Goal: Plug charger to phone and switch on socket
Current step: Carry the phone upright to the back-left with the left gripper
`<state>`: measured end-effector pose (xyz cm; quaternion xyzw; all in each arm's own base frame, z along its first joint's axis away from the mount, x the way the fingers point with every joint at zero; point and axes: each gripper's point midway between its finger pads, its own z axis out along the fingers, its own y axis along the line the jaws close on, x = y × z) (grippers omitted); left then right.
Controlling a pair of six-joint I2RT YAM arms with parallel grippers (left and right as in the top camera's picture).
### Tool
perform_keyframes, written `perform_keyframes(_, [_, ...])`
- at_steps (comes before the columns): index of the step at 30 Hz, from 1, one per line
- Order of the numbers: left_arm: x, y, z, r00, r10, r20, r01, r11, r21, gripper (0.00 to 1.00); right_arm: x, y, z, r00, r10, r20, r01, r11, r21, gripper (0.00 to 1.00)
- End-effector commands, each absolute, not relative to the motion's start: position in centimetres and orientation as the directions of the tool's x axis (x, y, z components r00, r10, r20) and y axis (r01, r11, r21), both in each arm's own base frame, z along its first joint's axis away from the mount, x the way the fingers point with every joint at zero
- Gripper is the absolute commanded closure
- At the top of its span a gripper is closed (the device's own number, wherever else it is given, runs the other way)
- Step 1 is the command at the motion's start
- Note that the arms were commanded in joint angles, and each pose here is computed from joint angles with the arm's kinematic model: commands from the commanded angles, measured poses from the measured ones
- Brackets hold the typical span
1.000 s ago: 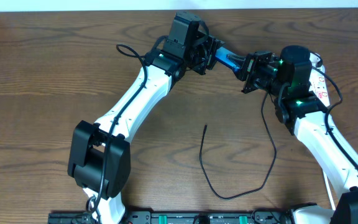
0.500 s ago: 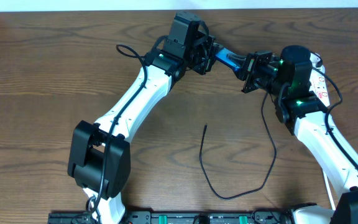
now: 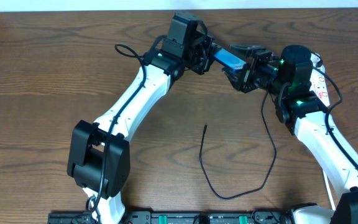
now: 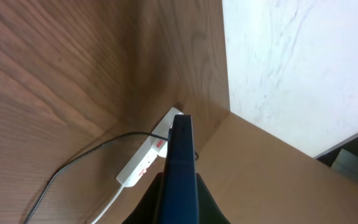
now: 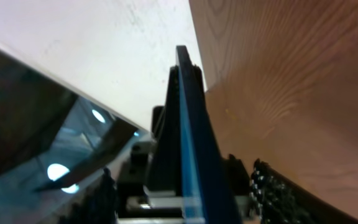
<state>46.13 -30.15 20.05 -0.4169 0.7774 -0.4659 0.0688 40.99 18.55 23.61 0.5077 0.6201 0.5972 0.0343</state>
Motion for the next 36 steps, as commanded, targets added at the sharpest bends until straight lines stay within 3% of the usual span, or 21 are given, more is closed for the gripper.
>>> perform_keyframes(1, [47.1,-28.8,22.1,-0.644,-0.722,0.253,-0.545,0.201,-0.814,0.93,41.1,18.6,25.0,-0.521,0.669,0.531,0.551,-0.212,0.807,0.21])
perform_keyframes(8, [47.5,-26.7,22.7,-0.727,-0.644,0.239,-0.486,0.236,-0.841,0.93,41.0,18.0,25.1,-0.629,0.682,0.374,0.442,-0.082,0.893,0.01])
perform_keyframes(18, [46.5,-21.5,23.7,-0.865,-0.448,0.225,-0.369,0.265,-0.891,0.93,40.3,17.7,25.0,-0.797,0.603,-0.028,0.128,0.214,0.968,0.01])
perform_keyframes(23, [45.8,-19.0,24.9,-0.945,-0.318,0.072,-0.165,0.277,-0.946,0.93,40.0,17.8,24.6,-0.815,0.555,-0.168,0.014,0.308,0.951,0.01])
perform_keyframes(28, [45.1,-16.9,26.4,-0.968,-0.211,-0.137,0.082,0.253,-0.964,0.93,39.8,18.1,24.8,-0.824,0.524,-0.216,-0.037,0.331,0.943,0.01])
perform_keyframes(36, [45.8,-13.5,26.9,-0.953,-0.249,-0.171,0.112,0.235,-0.966,0.93,39.9,18.0,26.3,-0.828,0.487,-0.277,-0.081,0.386,0.919,0.02])
